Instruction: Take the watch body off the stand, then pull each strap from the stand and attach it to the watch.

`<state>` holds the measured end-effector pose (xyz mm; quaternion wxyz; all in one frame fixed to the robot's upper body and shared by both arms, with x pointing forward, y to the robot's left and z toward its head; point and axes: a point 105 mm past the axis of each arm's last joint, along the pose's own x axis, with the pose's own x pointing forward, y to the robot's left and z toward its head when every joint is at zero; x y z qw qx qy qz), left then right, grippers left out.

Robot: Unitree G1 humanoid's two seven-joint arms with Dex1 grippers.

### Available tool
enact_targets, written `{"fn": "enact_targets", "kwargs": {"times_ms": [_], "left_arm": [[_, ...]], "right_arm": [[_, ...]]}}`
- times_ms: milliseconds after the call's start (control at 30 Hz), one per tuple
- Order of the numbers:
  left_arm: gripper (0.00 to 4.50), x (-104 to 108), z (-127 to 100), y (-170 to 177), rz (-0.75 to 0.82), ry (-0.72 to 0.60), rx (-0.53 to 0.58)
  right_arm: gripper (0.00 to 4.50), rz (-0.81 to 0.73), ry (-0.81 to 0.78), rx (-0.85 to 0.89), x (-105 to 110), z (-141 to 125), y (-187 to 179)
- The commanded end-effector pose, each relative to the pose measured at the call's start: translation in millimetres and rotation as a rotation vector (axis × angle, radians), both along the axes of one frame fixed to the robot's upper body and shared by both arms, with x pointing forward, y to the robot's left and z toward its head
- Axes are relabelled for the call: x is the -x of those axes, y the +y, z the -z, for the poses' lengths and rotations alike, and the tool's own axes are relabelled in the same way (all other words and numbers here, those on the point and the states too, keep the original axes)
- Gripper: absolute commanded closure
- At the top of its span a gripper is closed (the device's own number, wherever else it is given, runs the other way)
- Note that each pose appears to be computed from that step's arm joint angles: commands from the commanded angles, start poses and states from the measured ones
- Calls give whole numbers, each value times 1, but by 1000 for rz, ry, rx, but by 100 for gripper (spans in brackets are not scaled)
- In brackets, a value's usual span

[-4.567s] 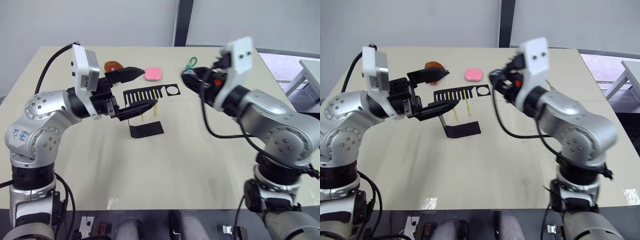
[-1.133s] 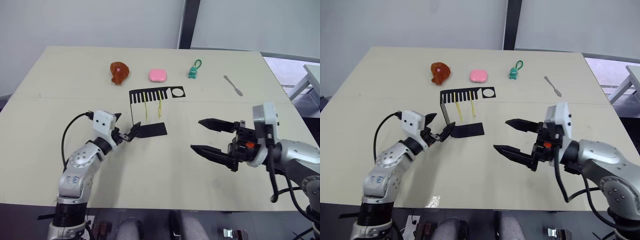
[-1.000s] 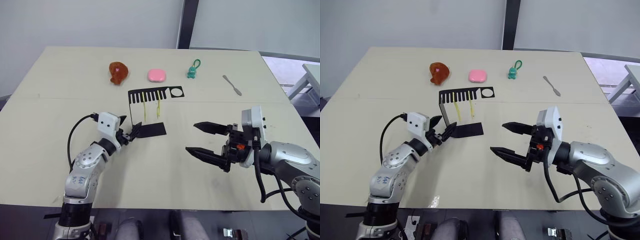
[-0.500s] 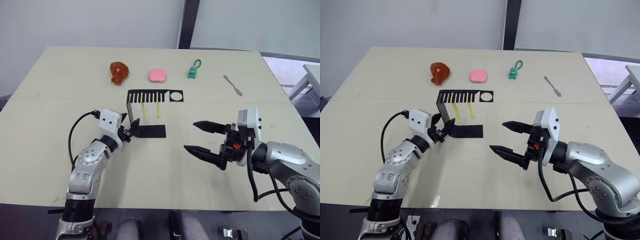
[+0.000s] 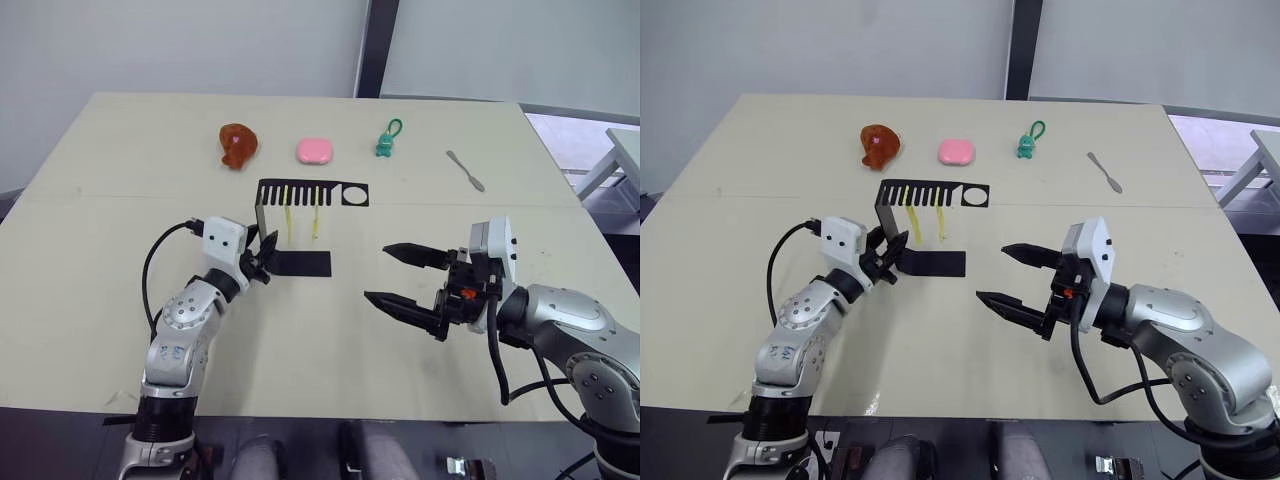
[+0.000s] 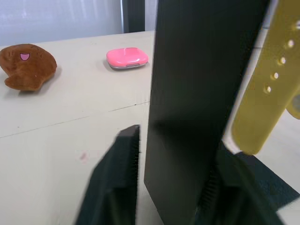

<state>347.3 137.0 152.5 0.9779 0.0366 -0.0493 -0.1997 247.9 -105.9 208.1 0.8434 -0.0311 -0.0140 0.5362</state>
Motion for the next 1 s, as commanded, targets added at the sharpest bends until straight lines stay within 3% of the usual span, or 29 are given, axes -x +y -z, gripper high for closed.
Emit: {"fn": "enact_targets", "kwargs": {"times_ms": [33,500,767,1000], "left_arm": [[447,2,-14,-7,1,-63,-5],[447,-11,-20,-29,-51,-100,-23],[447,-25,-12,-38,-109,-84,-14],[447,-25,-14,-45,-106,-97,-9]], "right_arm": [[0,-8,-62,-6,4,-10,4],[0,79,-94,27,-6,-6,10],[0,451,-55,-60,-44,-3,12],[0,550,-43,-91,-50,-6,21]]}}
